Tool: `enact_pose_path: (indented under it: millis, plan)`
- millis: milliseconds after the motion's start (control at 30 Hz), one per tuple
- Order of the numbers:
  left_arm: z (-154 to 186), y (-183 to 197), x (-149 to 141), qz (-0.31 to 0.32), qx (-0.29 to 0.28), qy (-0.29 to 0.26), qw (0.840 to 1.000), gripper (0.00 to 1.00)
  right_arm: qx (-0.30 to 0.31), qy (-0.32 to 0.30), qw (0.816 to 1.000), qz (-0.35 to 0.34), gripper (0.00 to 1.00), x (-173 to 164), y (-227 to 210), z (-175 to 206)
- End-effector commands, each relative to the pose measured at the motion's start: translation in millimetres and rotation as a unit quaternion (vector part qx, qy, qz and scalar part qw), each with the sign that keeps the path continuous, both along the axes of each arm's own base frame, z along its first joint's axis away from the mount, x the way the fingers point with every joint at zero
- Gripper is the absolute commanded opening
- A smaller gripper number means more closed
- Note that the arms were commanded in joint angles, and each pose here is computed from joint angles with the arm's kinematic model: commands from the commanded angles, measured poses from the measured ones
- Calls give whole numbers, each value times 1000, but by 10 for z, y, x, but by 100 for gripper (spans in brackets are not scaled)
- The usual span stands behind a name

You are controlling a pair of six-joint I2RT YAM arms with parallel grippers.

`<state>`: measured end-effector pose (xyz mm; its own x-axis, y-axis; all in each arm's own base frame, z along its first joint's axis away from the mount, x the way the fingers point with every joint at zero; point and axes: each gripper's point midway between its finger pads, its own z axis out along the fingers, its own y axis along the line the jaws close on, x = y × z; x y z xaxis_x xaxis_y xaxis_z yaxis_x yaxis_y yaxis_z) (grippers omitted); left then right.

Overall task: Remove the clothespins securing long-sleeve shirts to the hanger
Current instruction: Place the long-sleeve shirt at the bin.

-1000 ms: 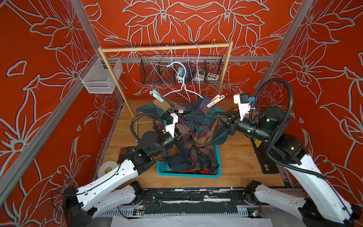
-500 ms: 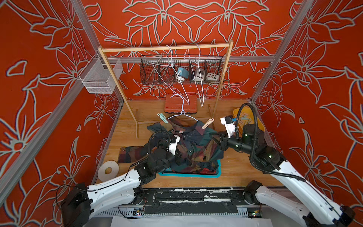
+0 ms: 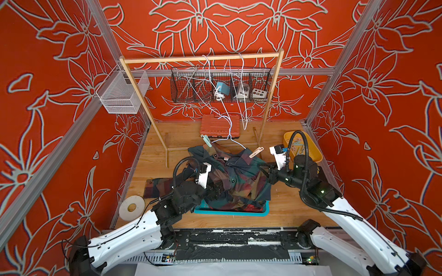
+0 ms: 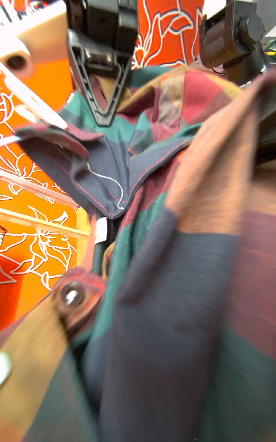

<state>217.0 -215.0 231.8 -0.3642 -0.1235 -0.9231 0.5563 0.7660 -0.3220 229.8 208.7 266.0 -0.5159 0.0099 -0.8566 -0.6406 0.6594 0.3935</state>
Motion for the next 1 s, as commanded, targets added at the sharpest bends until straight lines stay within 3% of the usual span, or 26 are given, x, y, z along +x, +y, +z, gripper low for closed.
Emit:
enact_pose_path:
  millis: [0,200,267,333,633,967]
  plan:
    - [108,85,-28,10,10,0,1000,83,15,-39,999,-3,0,38,-58,186]
    - [367,266,-83,29,19,-16,999,83,7,-38,999,-17,0,84,-162,137]
    - [547,295,-114,24,19,-39,999,70,7,-36,999,-16,0,90,-164,120]
    - [782,286,-135,13,24,-66,997,65,6,-32,999,-11,0,100,-152,100]
    - [1526,2,-14,-26,80,-165,983,78,-15,-42,999,5,0,81,-140,115]
    - [1836,-203,426,6,76,-203,976,79,-21,-67,996,51,0,-41,-65,151]
